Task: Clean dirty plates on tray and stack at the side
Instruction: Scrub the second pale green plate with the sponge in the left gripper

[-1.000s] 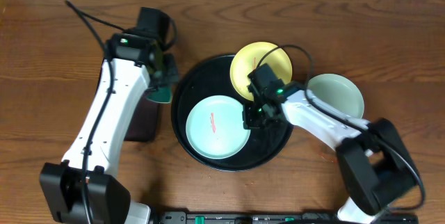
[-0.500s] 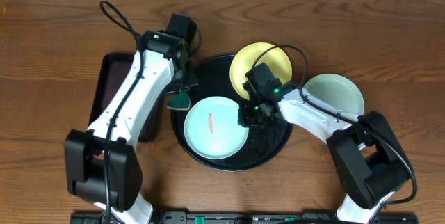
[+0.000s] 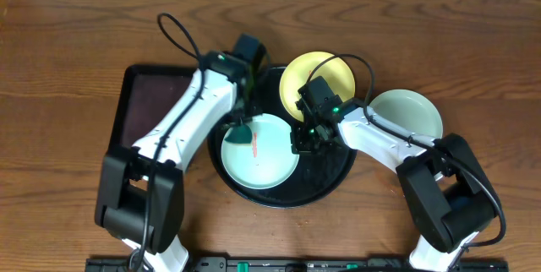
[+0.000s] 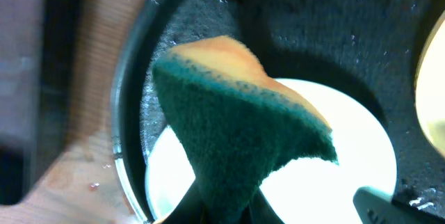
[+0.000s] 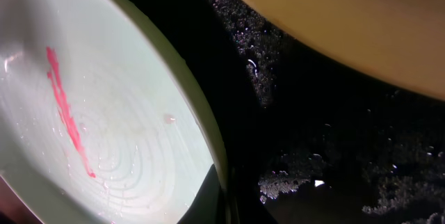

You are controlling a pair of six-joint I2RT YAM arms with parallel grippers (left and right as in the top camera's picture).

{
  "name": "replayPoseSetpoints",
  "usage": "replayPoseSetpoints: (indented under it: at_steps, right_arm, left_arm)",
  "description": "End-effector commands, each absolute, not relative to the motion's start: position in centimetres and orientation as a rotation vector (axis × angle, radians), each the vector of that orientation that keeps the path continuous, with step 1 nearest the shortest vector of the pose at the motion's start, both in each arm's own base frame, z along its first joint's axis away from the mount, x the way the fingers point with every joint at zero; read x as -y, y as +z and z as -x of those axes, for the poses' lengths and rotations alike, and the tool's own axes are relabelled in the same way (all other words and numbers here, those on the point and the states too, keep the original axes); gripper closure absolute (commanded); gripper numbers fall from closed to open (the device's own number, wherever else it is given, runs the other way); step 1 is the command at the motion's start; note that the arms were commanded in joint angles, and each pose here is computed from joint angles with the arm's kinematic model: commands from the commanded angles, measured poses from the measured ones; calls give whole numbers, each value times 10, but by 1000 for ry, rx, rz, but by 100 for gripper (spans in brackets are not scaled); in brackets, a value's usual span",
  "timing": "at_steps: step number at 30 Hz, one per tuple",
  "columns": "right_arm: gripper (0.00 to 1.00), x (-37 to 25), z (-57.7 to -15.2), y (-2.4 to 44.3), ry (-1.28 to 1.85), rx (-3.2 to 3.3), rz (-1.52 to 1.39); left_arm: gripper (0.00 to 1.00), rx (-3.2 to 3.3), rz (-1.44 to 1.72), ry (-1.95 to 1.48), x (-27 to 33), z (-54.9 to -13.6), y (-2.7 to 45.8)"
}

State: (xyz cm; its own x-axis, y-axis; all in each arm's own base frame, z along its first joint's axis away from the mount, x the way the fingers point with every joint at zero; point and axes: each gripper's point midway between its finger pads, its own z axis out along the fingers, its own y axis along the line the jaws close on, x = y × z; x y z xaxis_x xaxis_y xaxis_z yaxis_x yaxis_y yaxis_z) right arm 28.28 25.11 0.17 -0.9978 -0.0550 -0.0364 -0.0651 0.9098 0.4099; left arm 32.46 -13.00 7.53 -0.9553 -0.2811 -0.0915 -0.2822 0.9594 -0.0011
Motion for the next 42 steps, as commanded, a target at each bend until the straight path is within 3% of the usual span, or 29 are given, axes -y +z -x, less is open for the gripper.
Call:
replayPoseSetpoints:
  at_steps: [1,11,18,23,27,30,36,42]
  right_arm:
    - [99,-246,-287,-4,610,-3057,63]
    - [99,-246,-288,-3,613,-3053,64]
    - [99,-247,-288,-3,615,-3049,65]
    - [98,-247,-289,-3,617,-3047,65]
    - [98,-247,-289,-3,617,-3047,66]
    - [98,-247,-289,-3,617,-3047,66]
    - [98,-247,-289,-3,617,-3046,66]
    - [98,-247,-289,-3,617,-3046,66]
  left_arm:
    - [93,-3043,443,14,136,-313,53]
    - [93,-3083,380,-203,162,-293,11]
    - [93,-3130,303,-358,185,-282,11]
    - [93,-2994,288,-314,183,-312,13]
    - [93,-2792,311,-120,161,-353,20]
    - [93,-2735,329,9,144,-360,22]
    - [93,-2830,290,27,143,-340,15]
    - [92,-3055,-95,-296,181,-296,10]
